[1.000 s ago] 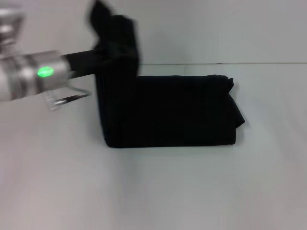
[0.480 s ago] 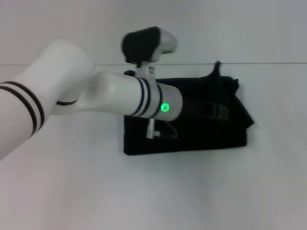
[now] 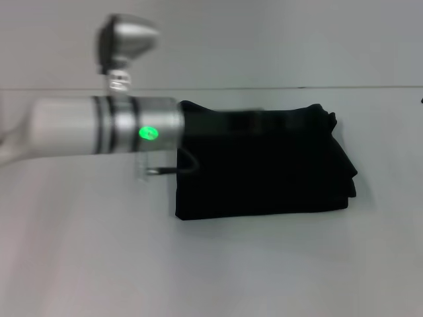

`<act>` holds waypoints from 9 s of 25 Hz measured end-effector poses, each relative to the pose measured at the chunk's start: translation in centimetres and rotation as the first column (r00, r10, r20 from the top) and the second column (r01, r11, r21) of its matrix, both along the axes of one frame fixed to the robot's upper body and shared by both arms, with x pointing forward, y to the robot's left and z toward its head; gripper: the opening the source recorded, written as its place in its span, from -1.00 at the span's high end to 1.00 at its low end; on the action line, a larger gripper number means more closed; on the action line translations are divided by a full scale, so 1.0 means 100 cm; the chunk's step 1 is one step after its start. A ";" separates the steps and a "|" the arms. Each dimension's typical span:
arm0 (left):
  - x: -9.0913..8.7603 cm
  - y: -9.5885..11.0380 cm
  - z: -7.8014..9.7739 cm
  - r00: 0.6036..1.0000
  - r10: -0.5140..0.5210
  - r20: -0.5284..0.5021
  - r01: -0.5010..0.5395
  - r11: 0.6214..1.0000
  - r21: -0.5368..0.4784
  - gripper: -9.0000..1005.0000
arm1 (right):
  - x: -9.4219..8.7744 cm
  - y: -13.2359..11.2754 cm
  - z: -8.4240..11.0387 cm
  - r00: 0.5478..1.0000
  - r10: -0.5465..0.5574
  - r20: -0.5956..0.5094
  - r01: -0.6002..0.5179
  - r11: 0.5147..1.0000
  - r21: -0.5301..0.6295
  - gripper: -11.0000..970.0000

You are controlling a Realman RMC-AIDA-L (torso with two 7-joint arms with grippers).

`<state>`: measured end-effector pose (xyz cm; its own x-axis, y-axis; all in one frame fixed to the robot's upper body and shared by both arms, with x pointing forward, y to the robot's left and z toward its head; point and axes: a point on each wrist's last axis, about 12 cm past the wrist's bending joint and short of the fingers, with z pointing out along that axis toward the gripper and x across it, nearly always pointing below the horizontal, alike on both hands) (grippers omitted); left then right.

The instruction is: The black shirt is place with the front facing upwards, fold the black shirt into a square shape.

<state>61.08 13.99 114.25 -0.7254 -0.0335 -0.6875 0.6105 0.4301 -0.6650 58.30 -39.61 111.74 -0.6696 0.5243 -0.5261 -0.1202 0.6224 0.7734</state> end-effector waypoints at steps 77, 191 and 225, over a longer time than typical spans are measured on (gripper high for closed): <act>-0.037 0.104 -0.094 0.717 0.360 -0.597 -0.378 0.920 0.101 -0.73 | 0.049 0.047 0.082 0.948 0.248 -0.201 -0.265 0.962 -0.061 -0.77; -0.012 0.104 -0.010 0.972 -0.166 0.165 0.121 0.960 0.252 -0.89 | 0.001 0.129 -0.013 0.618 0.749 0.240 -0.494 0.607 -0.623 -0.76; -0.011 0.112 -0.016 0.980 -0.115 0.163 0.066 0.959 0.275 -0.88 | -0.001 0.128 -0.010 0.617 0.731 0.293 -0.481 0.644 -0.595 -0.76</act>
<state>59.98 25.16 112.65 -0.5839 0.2292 -0.7788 0.7518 0.5148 -0.4121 58.20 -26.80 110.77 -0.3372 -0.2708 -0.9016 -0.8555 0.4879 0.1734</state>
